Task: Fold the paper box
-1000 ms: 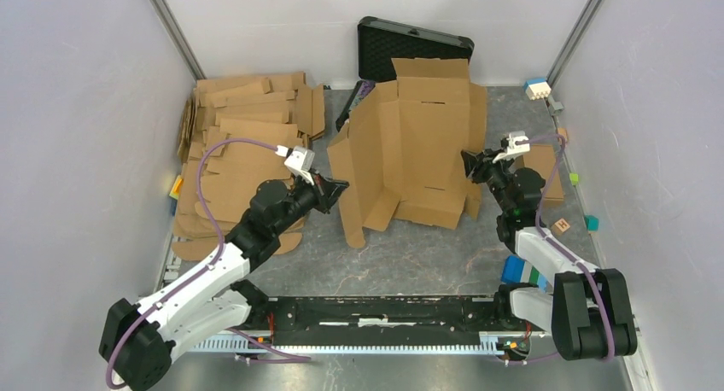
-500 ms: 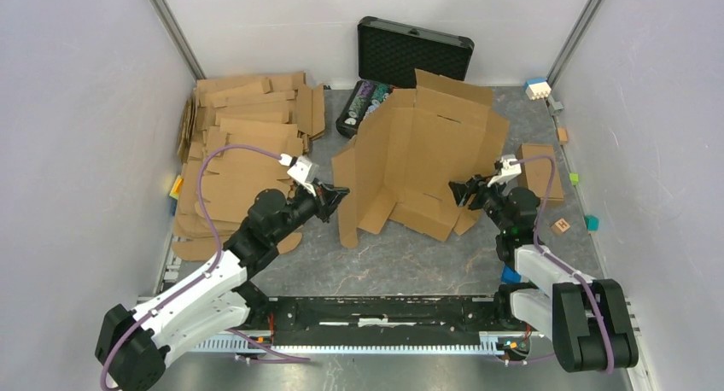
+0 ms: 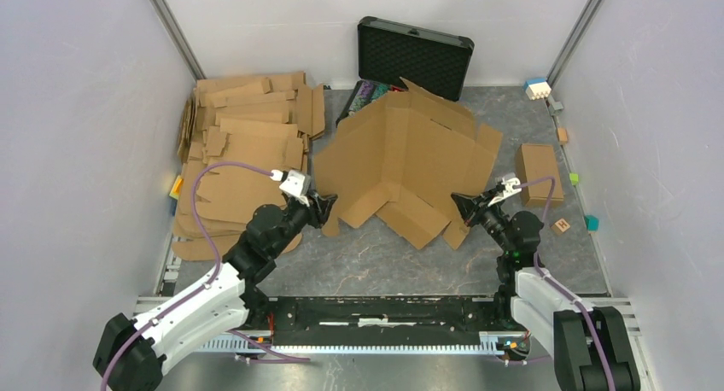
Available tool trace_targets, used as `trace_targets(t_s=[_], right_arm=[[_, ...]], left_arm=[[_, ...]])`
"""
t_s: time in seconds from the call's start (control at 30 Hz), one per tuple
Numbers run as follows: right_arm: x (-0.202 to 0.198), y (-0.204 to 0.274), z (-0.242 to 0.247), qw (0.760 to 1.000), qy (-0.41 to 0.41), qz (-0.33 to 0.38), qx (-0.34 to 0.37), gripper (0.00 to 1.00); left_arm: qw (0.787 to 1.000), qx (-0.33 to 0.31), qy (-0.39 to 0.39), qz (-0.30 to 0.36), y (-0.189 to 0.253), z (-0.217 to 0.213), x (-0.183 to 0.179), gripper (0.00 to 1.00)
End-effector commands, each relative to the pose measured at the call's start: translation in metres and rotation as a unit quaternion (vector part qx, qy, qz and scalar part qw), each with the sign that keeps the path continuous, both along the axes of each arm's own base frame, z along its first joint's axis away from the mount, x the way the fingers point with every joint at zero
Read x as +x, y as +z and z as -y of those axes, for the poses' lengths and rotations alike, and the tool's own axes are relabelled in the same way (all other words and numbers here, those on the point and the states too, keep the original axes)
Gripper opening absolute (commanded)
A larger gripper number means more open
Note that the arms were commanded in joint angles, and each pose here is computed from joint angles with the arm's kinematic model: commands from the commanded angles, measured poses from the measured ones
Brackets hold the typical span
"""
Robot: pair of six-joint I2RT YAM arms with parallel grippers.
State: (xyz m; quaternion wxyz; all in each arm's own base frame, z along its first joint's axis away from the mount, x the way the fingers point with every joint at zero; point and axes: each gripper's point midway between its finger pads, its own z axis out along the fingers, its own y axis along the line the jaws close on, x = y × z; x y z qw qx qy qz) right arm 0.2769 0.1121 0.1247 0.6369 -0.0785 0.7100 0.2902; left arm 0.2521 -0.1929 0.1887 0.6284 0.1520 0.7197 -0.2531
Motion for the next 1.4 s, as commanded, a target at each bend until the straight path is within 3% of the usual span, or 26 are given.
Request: trace_targets(t_s=[0.0,0.1,0.17,0.37,0.57,0.87,1.1,1.3,1.37], right_arm=[[-0.006,0.008,0.0,0.999,0.0,0.035,-0.001,0.06],[-0.01,0.007,0.0,0.999,0.0,0.039,0.001,0.0],[-0.012,0.007,-0.002,0.999,0.007,0.043,0.001,0.0],[-0.02,0.02,-0.012,0.996,0.038,0.077,0.003,0.0],[-0.021,0.024,-0.011,0.995,0.03,0.092,-0.008,0.0],[-0.025,0.028,-0.018,0.994,0.05,0.102,-0.009,0.0],[-0.029,0.039,-0.024,0.992,0.069,0.106,-0.001,0.0],[-0.039,0.04,-0.029,0.99,0.086,0.114,0.014,0.0],[-0.04,0.04,-0.03,0.989,0.091,0.115,0.018,0.0]], left_arm=[[0.998,-0.011,0.059,0.033,0.009,-0.021,0.007,0.55],[0.995,-0.032,0.092,0.034,0.008,-0.033,0.008,0.77],[0.993,-0.036,0.108,0.029,0.005,-0.039,0.009,0.84],[0.994,-0.023,0.105,-0.012,-0.011,-0.029,0.016,0.85],[0.992,-0.007,0.068,-0.105,-0.036,-0.003,0.026,0.89],[0.98,-0.026,-0.024,-0.193,-0.057,0.051,0.046,0.74],[0.98,-0.028,-0.053,-0.192,-0.073,0.055,0.05,0.7],[0.961,-0.112,-0.072,-0.242,-0.088,0.075,0.044,0.73],[0.955,-0.151,-0.049,-0.249,-0.094,0.074,0.048,0.8]])
